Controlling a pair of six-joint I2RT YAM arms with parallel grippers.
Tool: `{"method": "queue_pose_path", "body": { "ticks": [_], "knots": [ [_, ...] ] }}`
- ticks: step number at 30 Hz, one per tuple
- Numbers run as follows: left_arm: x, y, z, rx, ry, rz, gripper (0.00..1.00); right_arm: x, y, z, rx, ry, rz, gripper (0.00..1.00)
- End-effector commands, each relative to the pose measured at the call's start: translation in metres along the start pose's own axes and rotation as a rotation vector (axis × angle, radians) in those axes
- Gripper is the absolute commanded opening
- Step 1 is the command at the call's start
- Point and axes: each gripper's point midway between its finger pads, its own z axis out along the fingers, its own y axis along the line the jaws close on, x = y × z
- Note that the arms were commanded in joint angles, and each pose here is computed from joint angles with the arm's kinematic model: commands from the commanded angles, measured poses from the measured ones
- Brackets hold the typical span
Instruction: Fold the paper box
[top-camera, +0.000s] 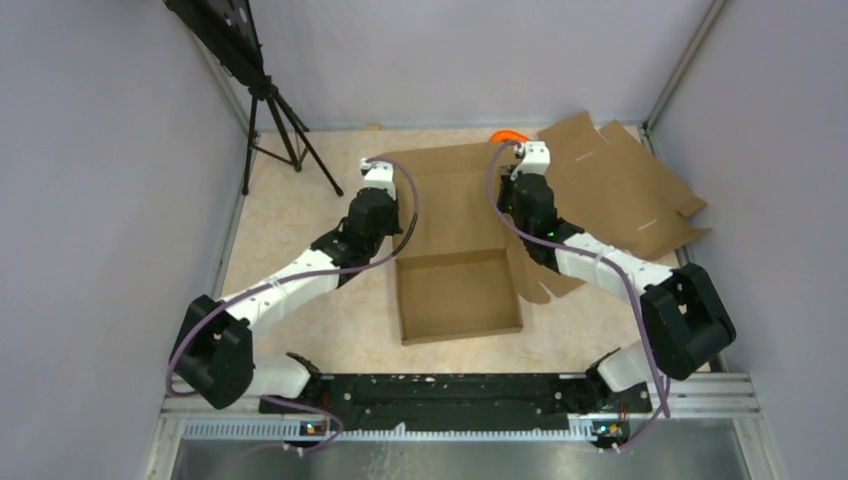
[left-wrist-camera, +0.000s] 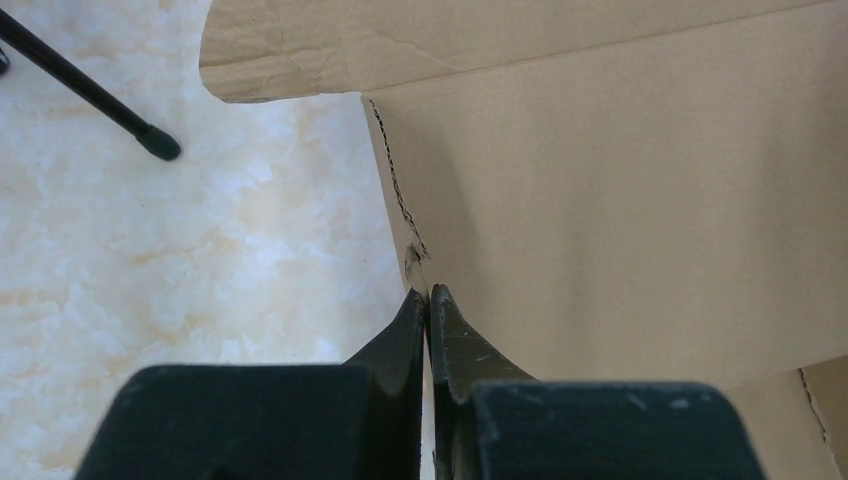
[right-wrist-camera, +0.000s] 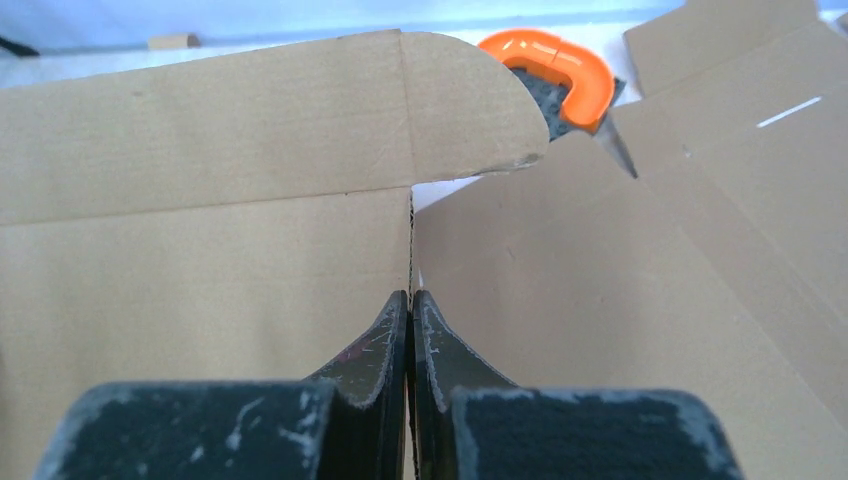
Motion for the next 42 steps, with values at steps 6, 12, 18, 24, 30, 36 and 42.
{"method": "queue_pose_path", "body": {
  "ticks": [6, 12, 18, 24, 30, 36, 42],
  "knots": [
    [-0.040, -0.017, -0.022, 0.029, -0.284, 0.042, 0.00, -0.061, 0.013, -0.037, 0.078, -0.396, 0.067, 0.00],
    [-0.067, -0.012, -0.019, -0.055, -0.332, 0.091, 0.00, -0.082, 0.027, -0.035, 0.049, -0.475, 0.053, 0.00],
    [-0.088, -0.012, -0.012, -0.091, -0.418, 0.165, 0.00, -0.097, 0.033, -0.030, 0.048, -0.584, 0.048, 0.00],
    [-0.068, -0.018, 0.000, -0.055, -0.411, 0.133, 0.00, -0.076, 0.036, -0.020, 0.030, -0.543, 0.083, 0.00],
    [-0.048, -0.019, 0.001, -0.017, -0.422, 0.069, 0.00, -0.054, 0.033, -0.021, 0.019, -0.501, 0.094, 0.00],
    [-0.033, -0.022, -0.001, 0.024, -0.394, 0.049, 0.00, -0.039, 0.034, -0.024, 0.009, -0.469, 0.081, 0.00],
    [-0.034, -0.020, -0.011, 0.037, -0.391, 0.053, 0.00, -0.031, 0.037, -0.027, -0.008, -0.457, 0.082, 0.07]
  ]
}}
